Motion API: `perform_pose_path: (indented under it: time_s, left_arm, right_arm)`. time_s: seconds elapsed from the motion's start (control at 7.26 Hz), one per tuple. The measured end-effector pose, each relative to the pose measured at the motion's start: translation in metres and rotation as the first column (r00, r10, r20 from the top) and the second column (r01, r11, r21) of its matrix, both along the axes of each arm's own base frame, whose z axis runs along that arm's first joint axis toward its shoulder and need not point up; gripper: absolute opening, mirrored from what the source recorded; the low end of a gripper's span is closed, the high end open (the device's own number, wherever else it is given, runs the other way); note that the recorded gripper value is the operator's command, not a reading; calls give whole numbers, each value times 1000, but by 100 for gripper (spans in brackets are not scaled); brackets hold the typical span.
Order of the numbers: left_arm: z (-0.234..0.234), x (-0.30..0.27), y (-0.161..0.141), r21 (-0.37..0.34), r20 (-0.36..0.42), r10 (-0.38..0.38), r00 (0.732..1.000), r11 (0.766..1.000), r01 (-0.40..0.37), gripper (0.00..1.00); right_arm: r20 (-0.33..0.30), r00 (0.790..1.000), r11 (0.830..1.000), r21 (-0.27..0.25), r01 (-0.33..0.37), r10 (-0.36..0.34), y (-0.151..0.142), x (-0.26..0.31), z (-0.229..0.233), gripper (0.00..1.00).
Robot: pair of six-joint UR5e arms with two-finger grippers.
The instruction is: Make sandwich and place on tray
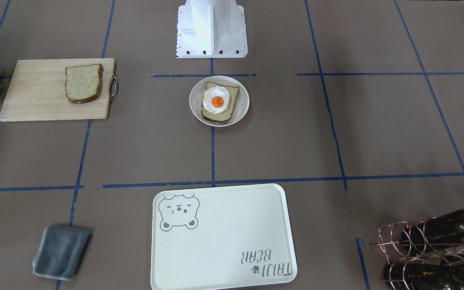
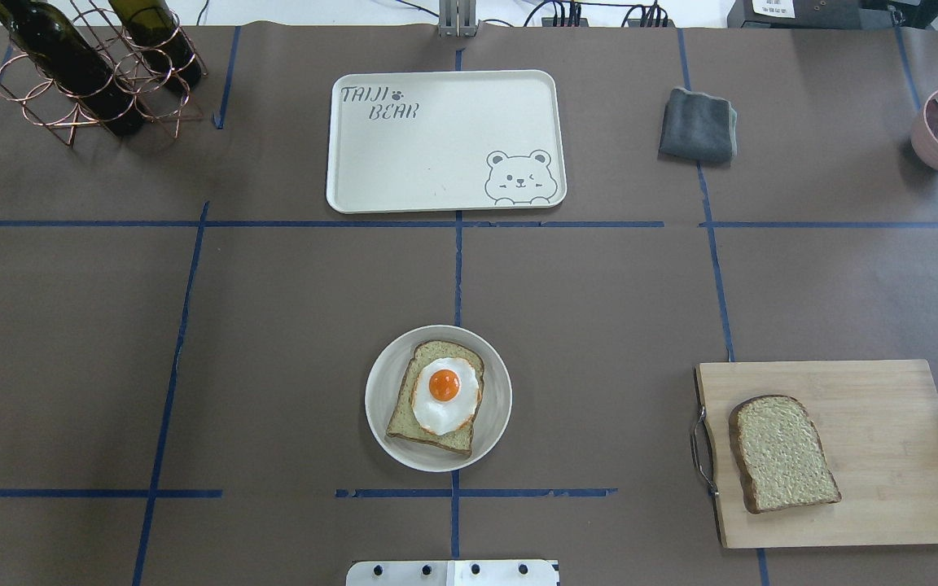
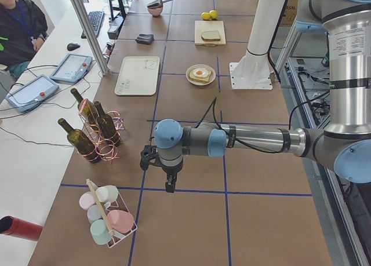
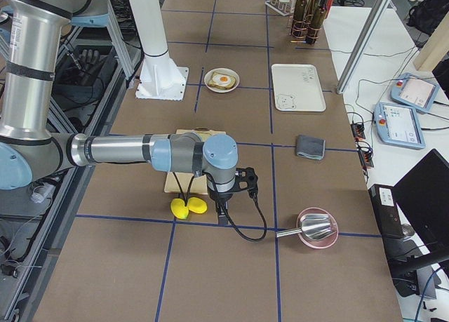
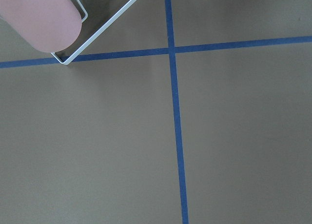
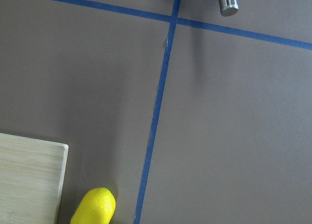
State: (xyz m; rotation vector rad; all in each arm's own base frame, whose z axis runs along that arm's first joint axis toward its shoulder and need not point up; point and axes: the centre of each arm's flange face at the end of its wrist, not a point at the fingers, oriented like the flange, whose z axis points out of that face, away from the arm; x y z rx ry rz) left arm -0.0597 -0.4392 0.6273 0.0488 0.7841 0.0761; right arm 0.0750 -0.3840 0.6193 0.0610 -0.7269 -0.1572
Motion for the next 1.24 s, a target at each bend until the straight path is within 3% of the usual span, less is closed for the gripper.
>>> perform_pose_path:
  time_s: [0.69, 1.24]
  left_arm:
    - [-17, 4, -3, 34, -1, 8, 1000, 999, -8, 100]
    - [-20, 4, -2, 35, -6, 9, 1000, 999, -8, 100]
  right_arm:
    - [0, 1000, 1000, 5, 1, -1, -2, 0, -1, 100]
    - [89, 996, 998, 66, 6, -12, -21, -10, -24, 100]
